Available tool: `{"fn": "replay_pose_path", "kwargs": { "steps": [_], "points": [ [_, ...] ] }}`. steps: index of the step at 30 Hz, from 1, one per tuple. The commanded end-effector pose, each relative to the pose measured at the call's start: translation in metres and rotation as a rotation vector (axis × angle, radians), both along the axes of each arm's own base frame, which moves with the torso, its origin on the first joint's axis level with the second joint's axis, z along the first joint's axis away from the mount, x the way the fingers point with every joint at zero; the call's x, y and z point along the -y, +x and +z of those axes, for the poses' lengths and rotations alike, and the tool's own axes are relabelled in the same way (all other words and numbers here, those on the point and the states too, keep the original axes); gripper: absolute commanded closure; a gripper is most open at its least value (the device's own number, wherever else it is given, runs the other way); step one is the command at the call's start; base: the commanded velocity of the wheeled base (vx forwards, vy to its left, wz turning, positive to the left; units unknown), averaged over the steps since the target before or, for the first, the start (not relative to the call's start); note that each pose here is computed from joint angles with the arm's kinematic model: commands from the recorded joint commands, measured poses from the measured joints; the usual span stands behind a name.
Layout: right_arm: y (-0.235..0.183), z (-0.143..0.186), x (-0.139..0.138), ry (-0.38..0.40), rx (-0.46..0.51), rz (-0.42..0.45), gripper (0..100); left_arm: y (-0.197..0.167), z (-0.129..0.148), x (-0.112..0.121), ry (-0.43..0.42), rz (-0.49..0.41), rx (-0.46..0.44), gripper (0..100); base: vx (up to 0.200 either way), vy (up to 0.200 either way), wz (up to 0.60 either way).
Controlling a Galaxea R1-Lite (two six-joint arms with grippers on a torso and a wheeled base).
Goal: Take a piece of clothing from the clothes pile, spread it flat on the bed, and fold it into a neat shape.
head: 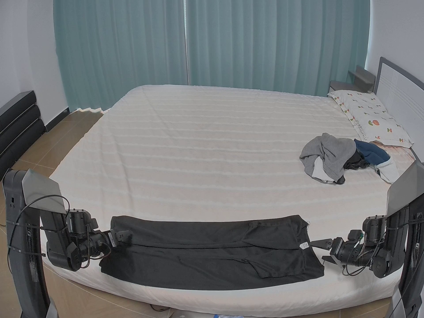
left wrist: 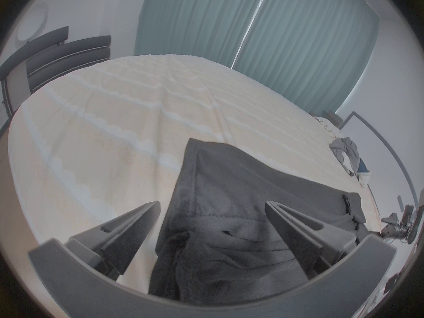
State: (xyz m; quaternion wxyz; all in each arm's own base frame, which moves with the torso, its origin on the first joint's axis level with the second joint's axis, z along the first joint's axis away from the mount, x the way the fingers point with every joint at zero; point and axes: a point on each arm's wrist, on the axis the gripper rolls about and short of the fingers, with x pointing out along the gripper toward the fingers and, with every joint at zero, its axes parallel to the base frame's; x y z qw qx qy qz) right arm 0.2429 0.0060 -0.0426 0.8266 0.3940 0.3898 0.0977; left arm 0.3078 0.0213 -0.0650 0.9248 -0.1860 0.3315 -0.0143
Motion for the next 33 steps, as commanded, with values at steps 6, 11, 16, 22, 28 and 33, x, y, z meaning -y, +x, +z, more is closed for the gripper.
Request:
{"fn": "replay_pose_path", "kwargs": {
  "steps": [6, 11, 16, 22, 28, 33],
  "points": [
    [0.001, 0.001, 0.0, -0.001, 0.016, 0.002, 0, -0.006, -0.009, 0.01, 0.024, -0.042, -0.034, 0, 0.0, 0.0, 0.0],
    [0.001, 0.001, 0.0, -0.001, 0.016, 0.002, 0, -0.007, -0.008, 0.01, 0.025, -0.04, -0.038, 0, 0.0, 0.0, 0.0],
    [0.001, 0.001, 0.0, -0.001, 0.016, 0.002, 0, -0.009, -0.007, 0.01, 0.024, -0.038, -0.043, 100, 0.0, 0.0, 0.0],
    [0.001, 0.001, 0.0, 0.0, 0.016, 0.004, 0, -0.013, -0.006, 0.01, 0.025, -0.035, -0.03, 100, 0.0, 0.0, 0.0],
    [0.001, 0.001, 0.0, -0.001, 0.017, 0.003, 0, -0.015, -0.002, 0.009, 0.024, -0.028, 0.025, 100, 0.0, 0.0, 0.0],
    [0.001, 0.0, 0.0, -0.005, 0.016, 0.006, 0, -0.017, -0.003, 0.009, 0.023, -0.028, 0.013, 100, 0.0, 0.0, 0.0]
  ]
}}
